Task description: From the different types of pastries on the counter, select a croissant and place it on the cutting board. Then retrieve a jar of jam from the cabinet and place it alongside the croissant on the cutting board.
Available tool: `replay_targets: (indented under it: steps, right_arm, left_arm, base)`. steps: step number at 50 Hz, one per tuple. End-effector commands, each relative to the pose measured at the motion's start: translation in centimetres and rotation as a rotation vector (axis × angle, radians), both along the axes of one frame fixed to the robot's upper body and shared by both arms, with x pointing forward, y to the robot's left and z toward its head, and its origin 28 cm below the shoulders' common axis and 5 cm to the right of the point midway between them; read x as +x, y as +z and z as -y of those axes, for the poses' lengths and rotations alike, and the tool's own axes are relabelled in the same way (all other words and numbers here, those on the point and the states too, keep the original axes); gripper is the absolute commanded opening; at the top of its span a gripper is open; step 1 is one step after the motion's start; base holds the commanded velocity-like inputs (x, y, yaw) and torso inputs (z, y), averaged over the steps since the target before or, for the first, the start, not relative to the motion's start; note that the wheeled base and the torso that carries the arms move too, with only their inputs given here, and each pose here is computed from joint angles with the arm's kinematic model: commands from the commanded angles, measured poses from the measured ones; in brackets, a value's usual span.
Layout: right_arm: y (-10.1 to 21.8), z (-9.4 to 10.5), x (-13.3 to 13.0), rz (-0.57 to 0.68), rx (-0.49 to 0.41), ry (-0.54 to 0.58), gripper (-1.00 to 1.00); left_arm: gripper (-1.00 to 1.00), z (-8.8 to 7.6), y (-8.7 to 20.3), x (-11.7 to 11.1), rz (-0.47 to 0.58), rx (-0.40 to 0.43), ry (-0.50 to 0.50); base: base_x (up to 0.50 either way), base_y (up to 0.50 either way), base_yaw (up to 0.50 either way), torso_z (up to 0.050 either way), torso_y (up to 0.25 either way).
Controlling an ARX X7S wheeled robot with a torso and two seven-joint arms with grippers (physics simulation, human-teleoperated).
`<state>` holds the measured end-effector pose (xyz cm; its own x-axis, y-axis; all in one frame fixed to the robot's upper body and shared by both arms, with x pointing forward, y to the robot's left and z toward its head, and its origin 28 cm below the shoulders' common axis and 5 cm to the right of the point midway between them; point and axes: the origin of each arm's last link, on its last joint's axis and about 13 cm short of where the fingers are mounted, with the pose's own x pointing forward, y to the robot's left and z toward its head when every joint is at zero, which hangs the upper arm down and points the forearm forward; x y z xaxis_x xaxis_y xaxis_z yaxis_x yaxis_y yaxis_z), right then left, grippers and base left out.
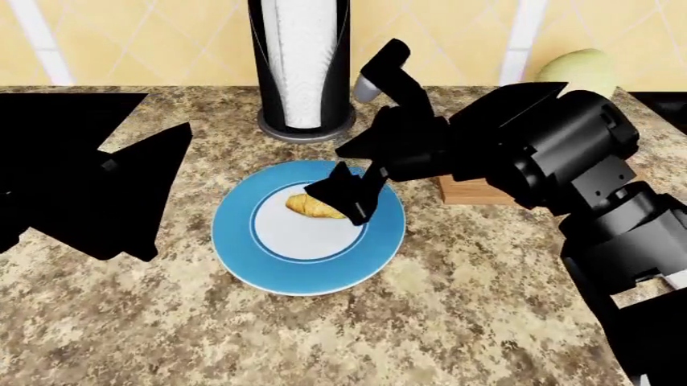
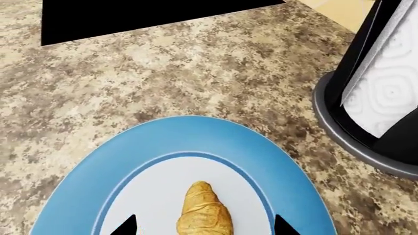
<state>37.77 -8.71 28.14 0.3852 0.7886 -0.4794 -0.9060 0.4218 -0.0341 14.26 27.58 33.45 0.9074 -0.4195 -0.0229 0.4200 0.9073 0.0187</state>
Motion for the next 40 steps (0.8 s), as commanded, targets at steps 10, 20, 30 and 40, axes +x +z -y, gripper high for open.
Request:
replay_targets:
  steps: [10,20,30,40]
  right_arm:
    - [-1.5,-0.6,0.2,-0.029,-0.017,0.028,1.0]
    - [-2.5,-1.0,0.4,-0.041,-0.034,0.034,1.0]
    - [-3.4,-1.1,0.6,-0.051,-0.047,0.036,1.0]
    - [-4.1,-1.9,1.1,-0.06,-0.06,0.042,1.0]
  left_arm:
    - [1.0,-0.8,-0.3,-0.9,-0.042,0.006,0.046]
    - [1.0,-1.2,-0.7,-1.3,-0.059,0.014,0.059]
    - [1.0,-1.3,-1.1,-1.3,-0.073,0.018,0.06]
    - [1.0,-1.4,-1.4,-1.2,-0.08,0.014,0.06]
  base:
    - [0.0,0.0,0.0,0.0,0.0]
    - [0.0,0.0,0.0,0.0,0.0]
    - [0.0,0.0,0.0,0.0,0.0]
    - [0.0,0.0,0.0,0.0,0.0]
